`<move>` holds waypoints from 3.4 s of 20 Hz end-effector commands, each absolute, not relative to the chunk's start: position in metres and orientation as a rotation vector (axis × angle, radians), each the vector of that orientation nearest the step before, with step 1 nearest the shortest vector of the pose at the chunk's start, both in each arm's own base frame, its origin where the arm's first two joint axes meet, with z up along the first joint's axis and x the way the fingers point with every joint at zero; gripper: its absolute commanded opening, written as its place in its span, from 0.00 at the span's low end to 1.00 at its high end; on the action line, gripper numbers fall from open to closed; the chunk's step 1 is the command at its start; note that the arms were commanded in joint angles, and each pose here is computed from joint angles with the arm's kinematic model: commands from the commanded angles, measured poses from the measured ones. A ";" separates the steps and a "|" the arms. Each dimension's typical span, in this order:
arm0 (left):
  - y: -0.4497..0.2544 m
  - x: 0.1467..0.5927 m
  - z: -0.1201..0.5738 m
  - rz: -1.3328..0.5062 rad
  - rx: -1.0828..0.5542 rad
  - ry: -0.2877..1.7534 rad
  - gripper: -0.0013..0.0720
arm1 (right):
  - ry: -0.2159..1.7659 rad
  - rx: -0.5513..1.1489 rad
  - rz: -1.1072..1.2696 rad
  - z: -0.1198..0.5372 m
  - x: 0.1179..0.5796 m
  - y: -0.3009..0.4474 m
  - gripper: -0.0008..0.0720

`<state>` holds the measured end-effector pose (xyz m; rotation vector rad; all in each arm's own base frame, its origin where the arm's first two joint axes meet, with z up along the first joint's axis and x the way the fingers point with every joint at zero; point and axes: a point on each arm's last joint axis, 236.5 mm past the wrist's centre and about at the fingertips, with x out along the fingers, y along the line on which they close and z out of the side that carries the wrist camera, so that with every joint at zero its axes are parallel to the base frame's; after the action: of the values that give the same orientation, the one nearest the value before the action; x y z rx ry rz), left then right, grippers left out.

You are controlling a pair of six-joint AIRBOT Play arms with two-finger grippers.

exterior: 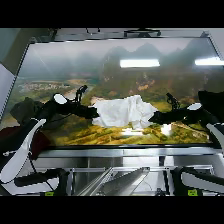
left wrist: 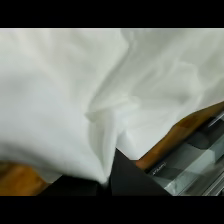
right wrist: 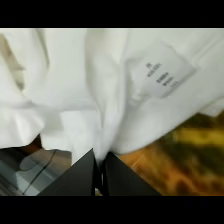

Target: Fold the shirts.

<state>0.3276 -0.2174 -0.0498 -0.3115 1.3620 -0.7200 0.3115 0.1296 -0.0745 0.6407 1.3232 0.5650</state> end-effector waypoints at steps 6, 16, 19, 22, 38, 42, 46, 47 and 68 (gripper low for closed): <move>-0.192 0.338 0.224 -0.829 -0.274 0.718 0.05 | 0.769 0.385 0.683 0.188 0.324 0.091 0.04; -0.120 0.252 0.329 -0.606 -0.049 0.426 0.05 | 0.308 0.094 0.549 0.349 0.241 0.102 0.04; -0.113 0.270 0.235 -0.639 -0.130 0.709 0.05 | 0.462 0.228 0.556 0.290 0.273 0.087 0.04; -0.109 0.293 0.147 -0.668 -0.228 0.939 0.05 | 0.696 0.402 0.567 0.189 0.299 0.074 0.04; -0.121 0.436 0.016 -0.684 -0.278 1.192 1.00 | 1.044 0.673 0.515 -0.034 0.371 0.079 0.04; -0.118 0.375 0.025 -0.730 -0.459 1.398 0.93 | 1.020 0.647 0.542 -0.023 0.377 0.079 0.04; -0.154 0.271 -0.010 -0.742 -0.519 1.546 0.92 | 1.016 0.638 0.547 -0.023 0.378 0.079 0.04; -0.163 0.248 -0.024 -0.721 -0.522 1.574 0.92 | 1.016 0.638 0.549 -0.022 0.378 0.080 0.04; -0.261 0.250 -0.024 -0.804 -0.378 1.351 0.04 | 1.082 0.705 0.684 -0.004 0.352 0.096 0.04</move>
<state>0.2433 -0.2489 -0.0733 -0.3944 1.4396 -0.6992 0.3594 0.0932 -0.0133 0.6679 1.0615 0.6449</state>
